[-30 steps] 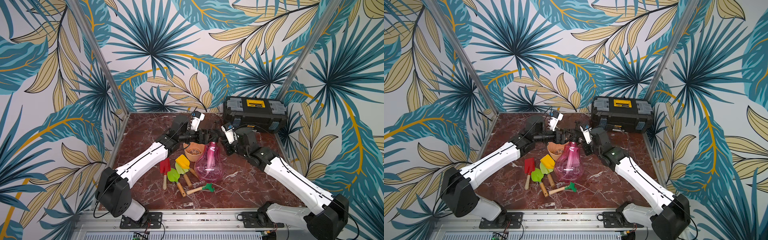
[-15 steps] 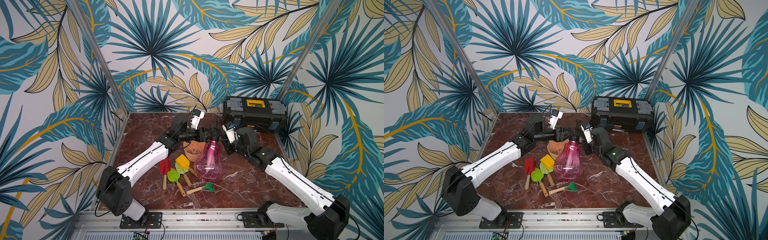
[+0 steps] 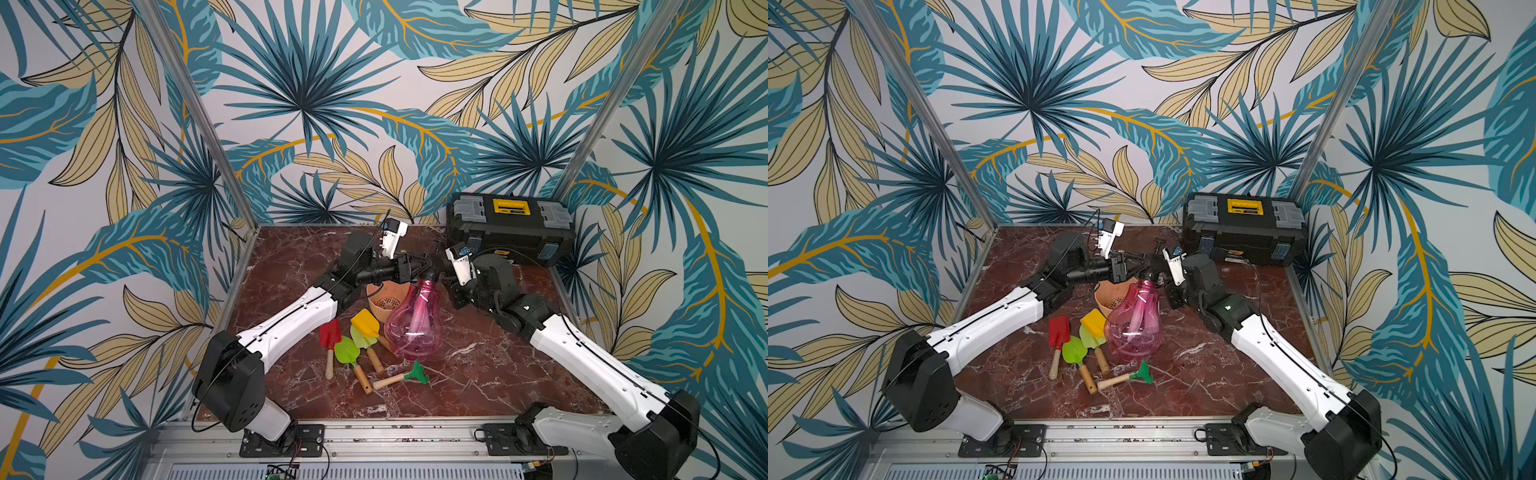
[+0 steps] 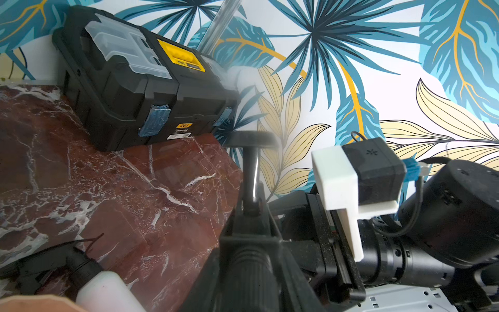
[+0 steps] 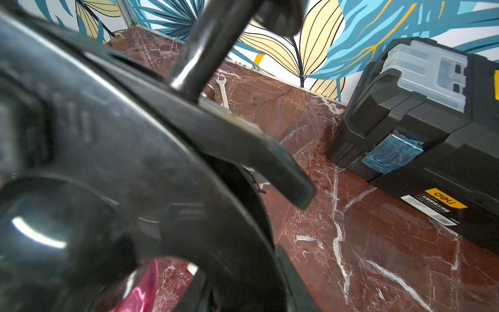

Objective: Organize the gardening tools
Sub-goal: Pick up the gardening tool from the center of the board, then place the gardening tool at the center of the board, then pick up the gardening tool from the center of the board.

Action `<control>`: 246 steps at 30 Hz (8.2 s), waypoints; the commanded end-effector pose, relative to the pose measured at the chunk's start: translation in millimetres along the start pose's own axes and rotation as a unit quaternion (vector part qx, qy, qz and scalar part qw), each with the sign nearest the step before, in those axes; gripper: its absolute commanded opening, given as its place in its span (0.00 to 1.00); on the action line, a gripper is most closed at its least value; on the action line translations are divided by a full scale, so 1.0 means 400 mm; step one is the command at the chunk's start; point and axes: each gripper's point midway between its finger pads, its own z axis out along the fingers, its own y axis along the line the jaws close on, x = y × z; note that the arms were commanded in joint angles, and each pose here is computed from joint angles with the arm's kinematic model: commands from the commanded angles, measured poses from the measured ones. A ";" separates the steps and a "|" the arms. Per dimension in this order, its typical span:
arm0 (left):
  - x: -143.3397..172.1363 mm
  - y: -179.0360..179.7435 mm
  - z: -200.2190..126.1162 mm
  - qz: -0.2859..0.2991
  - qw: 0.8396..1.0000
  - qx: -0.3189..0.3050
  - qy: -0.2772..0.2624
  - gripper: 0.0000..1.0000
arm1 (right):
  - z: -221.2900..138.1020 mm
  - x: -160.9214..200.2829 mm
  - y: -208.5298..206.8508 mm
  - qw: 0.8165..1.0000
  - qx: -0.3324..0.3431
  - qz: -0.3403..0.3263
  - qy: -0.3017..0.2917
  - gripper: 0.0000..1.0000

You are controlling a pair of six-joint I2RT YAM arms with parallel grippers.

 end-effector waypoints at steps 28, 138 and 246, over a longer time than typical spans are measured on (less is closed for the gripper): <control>0.058 -0.259 -0.144 0.236 0.952 0.191 0.022 0.00 | -0.241 -0.067 0.105 0.948 -0.299 -0.021 -0.111 0.95; -0.033 0.091 -0.403 0.194 0.941 -0.242 -0.137 1.00 | -0.305 0.072 -0.338 0.931 0.257 0.260 -0.026 0.84; -0.003 -0.027 -0.083 0.069 0.998 0.005 0.011 0.54 | -0.028 0.010 0.160 0.968 -0.231 0.017 -0.099 0.32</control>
